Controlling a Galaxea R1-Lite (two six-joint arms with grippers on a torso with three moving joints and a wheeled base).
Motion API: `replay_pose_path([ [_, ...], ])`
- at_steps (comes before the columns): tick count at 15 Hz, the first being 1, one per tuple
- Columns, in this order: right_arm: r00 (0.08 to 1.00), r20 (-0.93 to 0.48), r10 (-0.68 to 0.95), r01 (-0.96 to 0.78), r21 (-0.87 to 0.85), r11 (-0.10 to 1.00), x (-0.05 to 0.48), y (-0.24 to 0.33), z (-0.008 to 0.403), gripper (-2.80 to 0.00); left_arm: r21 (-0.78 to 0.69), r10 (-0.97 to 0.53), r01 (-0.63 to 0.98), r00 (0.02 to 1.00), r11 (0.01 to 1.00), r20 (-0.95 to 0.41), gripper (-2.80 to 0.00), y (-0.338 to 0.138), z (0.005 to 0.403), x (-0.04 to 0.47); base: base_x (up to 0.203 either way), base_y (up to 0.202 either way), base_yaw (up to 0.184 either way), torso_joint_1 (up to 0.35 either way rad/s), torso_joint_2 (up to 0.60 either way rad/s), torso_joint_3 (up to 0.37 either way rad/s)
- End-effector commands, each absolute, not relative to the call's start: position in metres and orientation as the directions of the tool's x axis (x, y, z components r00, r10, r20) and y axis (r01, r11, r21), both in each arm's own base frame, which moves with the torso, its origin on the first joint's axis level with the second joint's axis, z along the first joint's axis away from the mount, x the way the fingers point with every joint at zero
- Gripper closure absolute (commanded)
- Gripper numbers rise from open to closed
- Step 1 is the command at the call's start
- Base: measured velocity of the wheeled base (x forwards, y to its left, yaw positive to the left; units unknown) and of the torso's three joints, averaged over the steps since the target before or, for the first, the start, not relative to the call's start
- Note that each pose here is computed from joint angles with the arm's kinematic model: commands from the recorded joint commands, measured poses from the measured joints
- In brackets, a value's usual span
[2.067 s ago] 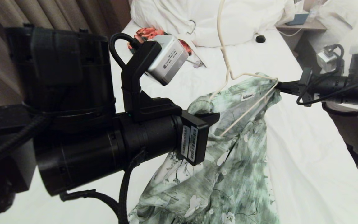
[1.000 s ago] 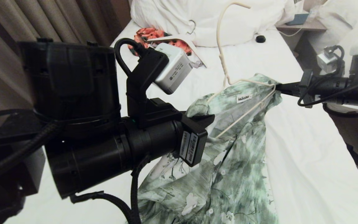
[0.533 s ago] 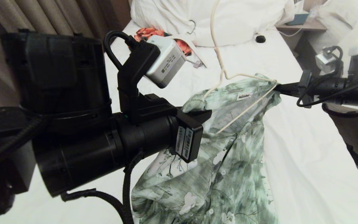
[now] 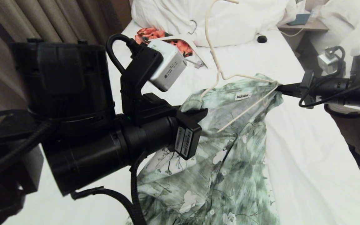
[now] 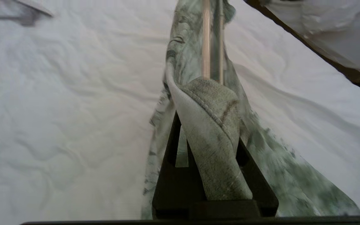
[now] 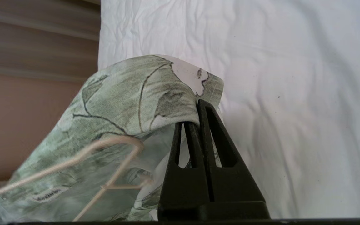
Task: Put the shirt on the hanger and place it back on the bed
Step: Hook the other side of the shirt onto the hanger
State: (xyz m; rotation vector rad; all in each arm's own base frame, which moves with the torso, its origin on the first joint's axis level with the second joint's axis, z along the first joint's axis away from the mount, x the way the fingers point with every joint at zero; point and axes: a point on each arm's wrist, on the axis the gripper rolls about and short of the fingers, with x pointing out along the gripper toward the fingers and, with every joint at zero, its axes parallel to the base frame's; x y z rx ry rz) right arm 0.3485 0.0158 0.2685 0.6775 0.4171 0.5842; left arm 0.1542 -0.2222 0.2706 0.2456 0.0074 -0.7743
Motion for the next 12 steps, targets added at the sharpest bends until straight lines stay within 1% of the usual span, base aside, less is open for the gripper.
replay_pose_path([
  [1, 0.759, -0.17, 0.628, -0.365, 0.688, 0.627, 0.349, 0.016, 0.268, 0.0, 0.232, -0.678, 0.675, 0.73, 0.7, -0.079, 0.0, -0.225, 0.268, 0.156, 0.0, 0.0, 0.0, 0.0, 0.0, 0.0],
  [5, 0.761, -0.17, 0.626, -0.363, 0.688, 0.628, 0.35, 0.015, 0.267, 0.0, 0.236, -0.676, 0.671, 0.733, 0.702, -0.074, 0.0, -0.225, 0.268, 0.154, 0.0, 0.0, 0.0, 0.0, 0.0, 0.0],
  [8, 0.75, -0.165, 0.64, -0.375, 0.691, 0.618, 0.349, 0.015, 0.269, 0.0, 0.293, -0.665, 0.659, 0.741, 0.692, -0.096, 0.0, -0.226, 0.261, 0.156, 0.0, 0.0, 0.0, 0.0, 0.0, 0.0],
  [12, 0.734, -0.2, 0.649, -0.347, 0.712, 0.611, 0.341, 0.015, 0.269, 0.0, 0.315, -0.64, 0.62, 0.767, 0.719, -0.05, 0.0, -0.233, 0.257, 0.161, 0.0, 0.0, 0.0, 0.0, 0.0, 0.0],
])
